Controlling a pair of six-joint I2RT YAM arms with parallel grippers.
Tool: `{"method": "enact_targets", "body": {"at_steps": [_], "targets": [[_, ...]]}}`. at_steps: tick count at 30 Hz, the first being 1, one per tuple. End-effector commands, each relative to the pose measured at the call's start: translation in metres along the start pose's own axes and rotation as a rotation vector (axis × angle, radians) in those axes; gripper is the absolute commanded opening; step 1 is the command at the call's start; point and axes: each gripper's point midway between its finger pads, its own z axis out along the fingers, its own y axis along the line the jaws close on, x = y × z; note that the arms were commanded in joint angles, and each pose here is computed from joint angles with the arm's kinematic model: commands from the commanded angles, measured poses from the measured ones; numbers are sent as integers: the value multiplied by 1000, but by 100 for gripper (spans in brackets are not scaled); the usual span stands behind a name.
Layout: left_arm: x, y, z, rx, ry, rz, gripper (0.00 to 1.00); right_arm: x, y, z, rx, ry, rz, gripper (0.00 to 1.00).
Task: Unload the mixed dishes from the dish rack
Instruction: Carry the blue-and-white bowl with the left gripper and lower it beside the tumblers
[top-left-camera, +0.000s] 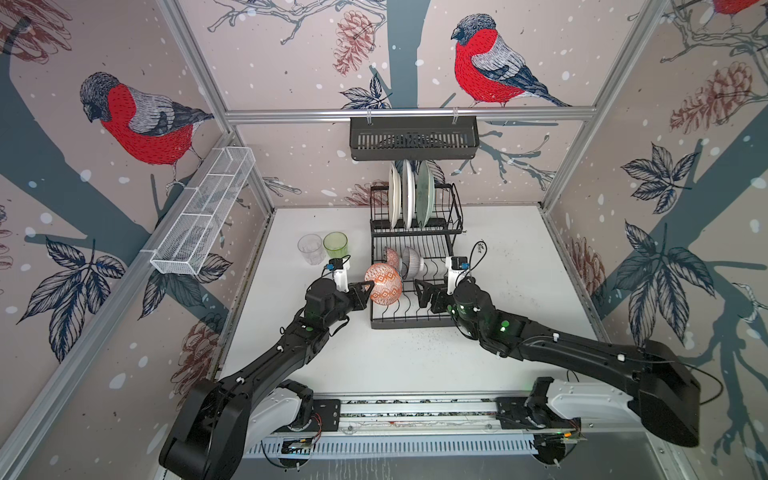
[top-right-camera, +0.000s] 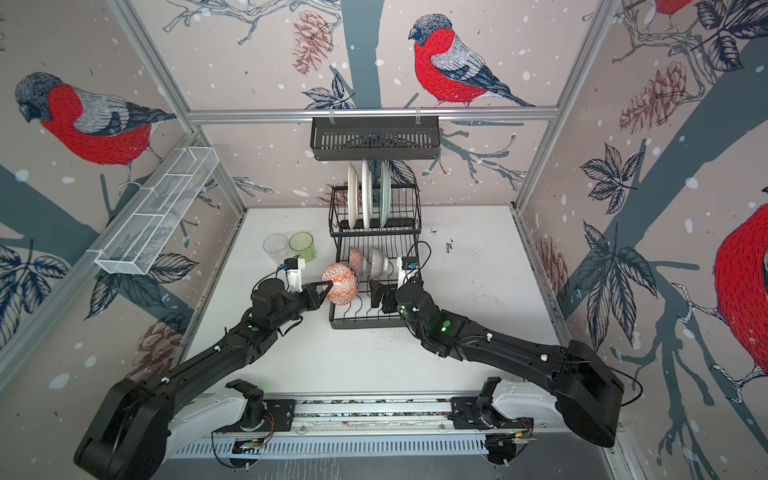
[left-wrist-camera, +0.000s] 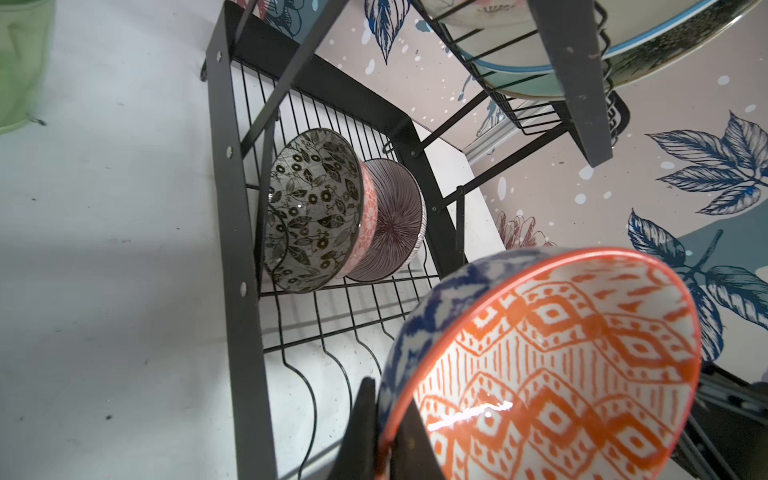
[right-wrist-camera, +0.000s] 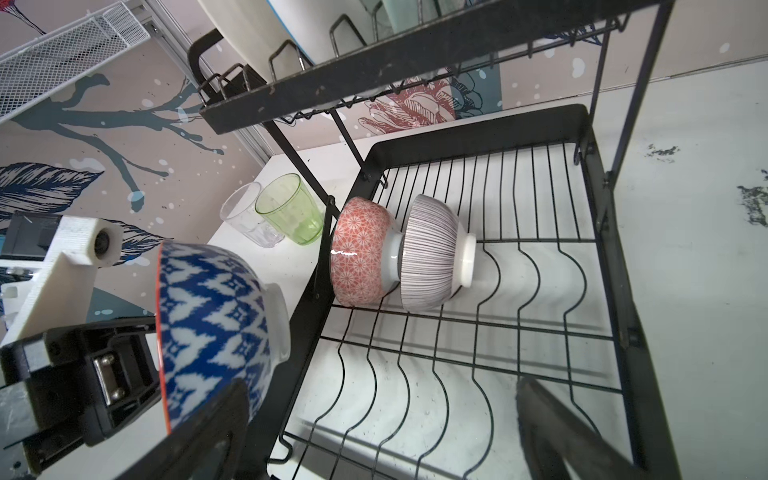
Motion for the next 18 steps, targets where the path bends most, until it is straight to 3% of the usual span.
{"method": "enact_targets", "body": {"at_steps": [1,8,13,18], "targets": [[-16,-1,-2,-22,-62,34,0,-14,-2,-7,-9,-70,1,100],[-37,26,-13,-212,-153,65,0,-13,-17,-17,11,-94,5,99],[-56,68,-38,-444,-239,50,0,-12,-24,-20,6,-100,13,99],[-62,112,-57,-591,-256,-18,0,-15,-27,-21,-19,-99,14,99]]}}
